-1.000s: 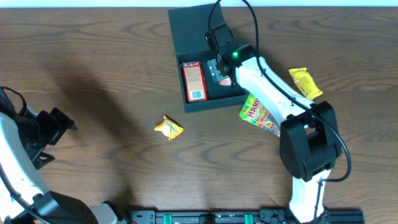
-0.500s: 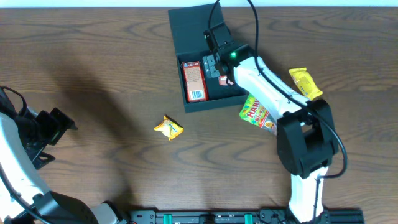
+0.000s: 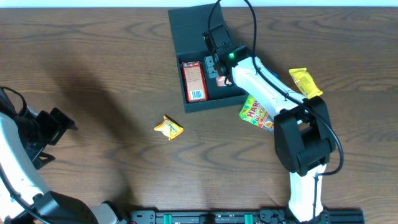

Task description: Pack container

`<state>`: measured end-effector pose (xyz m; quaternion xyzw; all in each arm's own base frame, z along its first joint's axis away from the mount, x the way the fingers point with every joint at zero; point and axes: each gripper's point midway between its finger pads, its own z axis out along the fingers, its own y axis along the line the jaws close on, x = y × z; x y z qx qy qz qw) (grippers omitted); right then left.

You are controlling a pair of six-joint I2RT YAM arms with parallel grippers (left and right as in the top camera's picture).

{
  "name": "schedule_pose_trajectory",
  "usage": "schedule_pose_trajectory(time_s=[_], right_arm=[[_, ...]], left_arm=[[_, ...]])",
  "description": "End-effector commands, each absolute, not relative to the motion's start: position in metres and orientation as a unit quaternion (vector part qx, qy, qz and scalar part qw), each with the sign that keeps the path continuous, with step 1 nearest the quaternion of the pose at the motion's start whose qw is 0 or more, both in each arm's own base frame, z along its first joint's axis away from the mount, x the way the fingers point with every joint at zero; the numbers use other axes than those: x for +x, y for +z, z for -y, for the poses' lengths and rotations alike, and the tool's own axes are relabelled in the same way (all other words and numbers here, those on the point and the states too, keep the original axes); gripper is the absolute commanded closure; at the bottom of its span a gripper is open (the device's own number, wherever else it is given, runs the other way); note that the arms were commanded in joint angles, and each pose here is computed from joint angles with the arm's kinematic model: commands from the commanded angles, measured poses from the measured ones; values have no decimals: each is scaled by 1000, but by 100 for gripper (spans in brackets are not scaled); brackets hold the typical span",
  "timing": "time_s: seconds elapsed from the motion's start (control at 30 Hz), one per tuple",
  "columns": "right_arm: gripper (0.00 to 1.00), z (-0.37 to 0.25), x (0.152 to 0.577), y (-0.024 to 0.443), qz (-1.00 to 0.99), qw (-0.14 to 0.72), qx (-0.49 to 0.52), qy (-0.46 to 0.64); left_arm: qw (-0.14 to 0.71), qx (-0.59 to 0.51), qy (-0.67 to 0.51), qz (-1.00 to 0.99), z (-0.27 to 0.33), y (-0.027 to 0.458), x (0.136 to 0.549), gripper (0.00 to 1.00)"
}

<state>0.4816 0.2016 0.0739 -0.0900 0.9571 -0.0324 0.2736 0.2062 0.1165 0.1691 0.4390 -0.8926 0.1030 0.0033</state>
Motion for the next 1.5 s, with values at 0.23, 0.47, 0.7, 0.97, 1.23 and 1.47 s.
schedule_pose_trajectory(time_s=[0.23,0.47,0.7,0.97,1.23,1.47], right_arm=[[36,-207,454,60,-978,201,-57,12],[37,-236,436,57,-982,154,-45,104],[27,-237,436,58,-982,153,-36,107],[26,-234,453,122,-963,239,-30,119],[27,-185,465,200,-937,344,-30,51],[21,-99,478,184,-938,306,-146,-72]], left_arm=[[-2,440,100,892,-119,172,207,5],[-2,440,100,892,-119,172,206,5],[-2,440,100,892,-119,172,206,5],[-2,440,100,892,-119,172,206,5],[-2,440,100,892,-119,172,206,5],[-2,440,100,892,-119,172,206,5]])
